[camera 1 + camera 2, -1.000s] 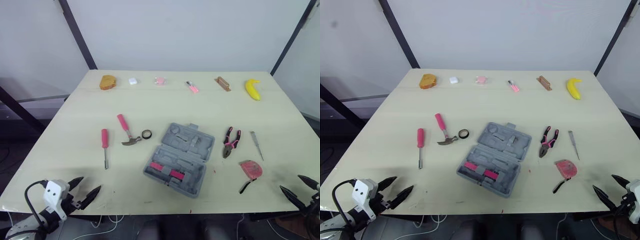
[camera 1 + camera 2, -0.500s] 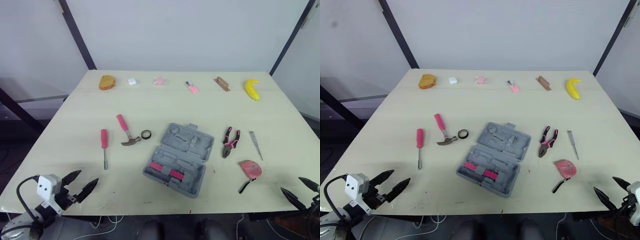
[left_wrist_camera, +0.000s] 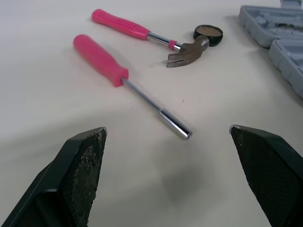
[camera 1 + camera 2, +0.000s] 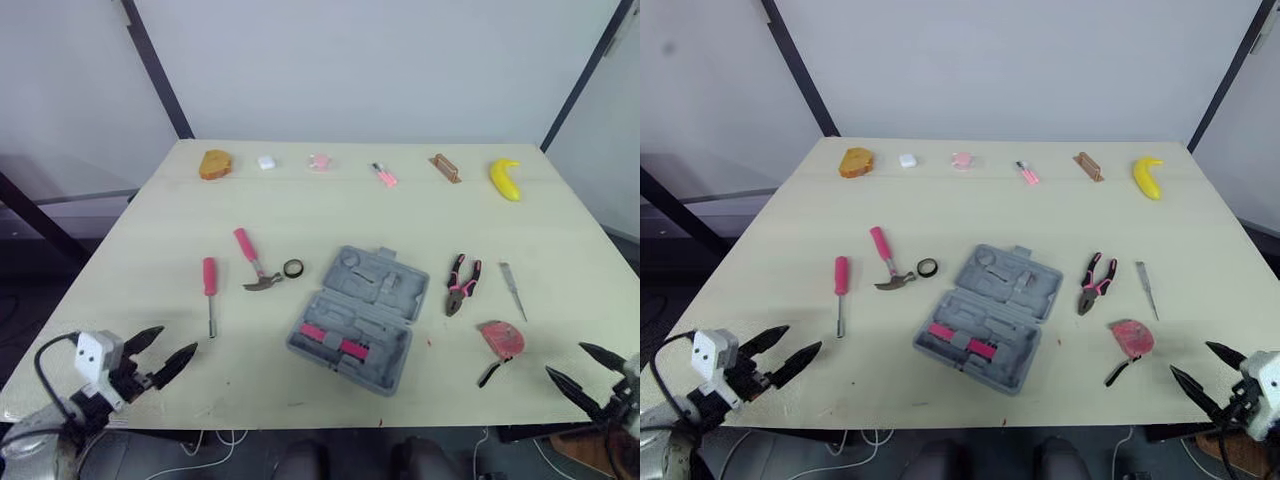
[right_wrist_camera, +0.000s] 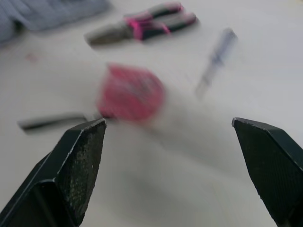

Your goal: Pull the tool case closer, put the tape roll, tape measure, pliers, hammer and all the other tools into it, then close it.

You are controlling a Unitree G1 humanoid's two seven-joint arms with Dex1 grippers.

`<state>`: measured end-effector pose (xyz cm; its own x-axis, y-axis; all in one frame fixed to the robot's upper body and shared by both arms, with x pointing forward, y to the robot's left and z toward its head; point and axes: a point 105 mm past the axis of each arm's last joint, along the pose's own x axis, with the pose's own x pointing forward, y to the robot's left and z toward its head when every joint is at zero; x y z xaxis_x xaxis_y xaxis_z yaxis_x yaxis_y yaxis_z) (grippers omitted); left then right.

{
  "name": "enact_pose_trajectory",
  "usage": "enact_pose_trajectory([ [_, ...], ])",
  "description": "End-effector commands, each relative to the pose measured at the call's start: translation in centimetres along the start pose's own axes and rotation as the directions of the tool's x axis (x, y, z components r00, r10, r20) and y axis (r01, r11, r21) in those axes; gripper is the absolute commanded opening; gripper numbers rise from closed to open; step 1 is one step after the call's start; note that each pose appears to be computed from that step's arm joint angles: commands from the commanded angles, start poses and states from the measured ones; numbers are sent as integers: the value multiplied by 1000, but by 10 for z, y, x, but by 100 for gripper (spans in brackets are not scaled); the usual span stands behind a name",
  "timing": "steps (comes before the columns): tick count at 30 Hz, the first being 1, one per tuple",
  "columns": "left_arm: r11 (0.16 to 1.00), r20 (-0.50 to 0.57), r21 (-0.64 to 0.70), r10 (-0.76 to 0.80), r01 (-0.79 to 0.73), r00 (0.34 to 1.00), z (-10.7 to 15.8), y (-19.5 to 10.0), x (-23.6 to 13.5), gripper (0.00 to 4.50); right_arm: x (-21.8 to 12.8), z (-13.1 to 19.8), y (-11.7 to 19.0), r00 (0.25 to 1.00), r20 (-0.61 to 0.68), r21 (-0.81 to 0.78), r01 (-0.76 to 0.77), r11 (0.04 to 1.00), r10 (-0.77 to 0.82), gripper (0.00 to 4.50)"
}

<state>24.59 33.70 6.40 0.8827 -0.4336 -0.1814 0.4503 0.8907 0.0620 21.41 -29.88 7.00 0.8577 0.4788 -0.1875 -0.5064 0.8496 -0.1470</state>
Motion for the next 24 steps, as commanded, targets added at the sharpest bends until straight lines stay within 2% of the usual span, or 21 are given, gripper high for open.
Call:
enact_pose_trajectory([
  [1, 997, -1, 42, -64, 64, 998, 17, -1, 13, 444, 17, 24, 11, 997, 57, -17, -51, 999, 52, 450],
  [9, 959, -27, 148, -239, 241, 971, 48, -8, 60, 444, 62, 50, 44, 978, 83, -6, -191, 981, 191, 450],
  [13, 897, -80, 200, -385, 393, 920, 57, -26, 97, 444, 85, 52, 67, 957, 41, 9, -287, 958, 287, 450],
  [22, 840, -148, 227, -471, 493, 870, 61, -43, 146, 444, 114, 46, 92, 932, -79, -46, -358, 933, 354, 450],
  [23, 833, -159, 225, -480, 505, 862, 60, -46, 150, 421, 116, 43, 94, 927, -100, -54, -368, 928, 361, 424],
  [24, 824, -172, 232, -488, 516, 856, 59, -49, 154, 379, 117, 40, 96, 923, -116, -61, -375, 925, 367, 384],
])
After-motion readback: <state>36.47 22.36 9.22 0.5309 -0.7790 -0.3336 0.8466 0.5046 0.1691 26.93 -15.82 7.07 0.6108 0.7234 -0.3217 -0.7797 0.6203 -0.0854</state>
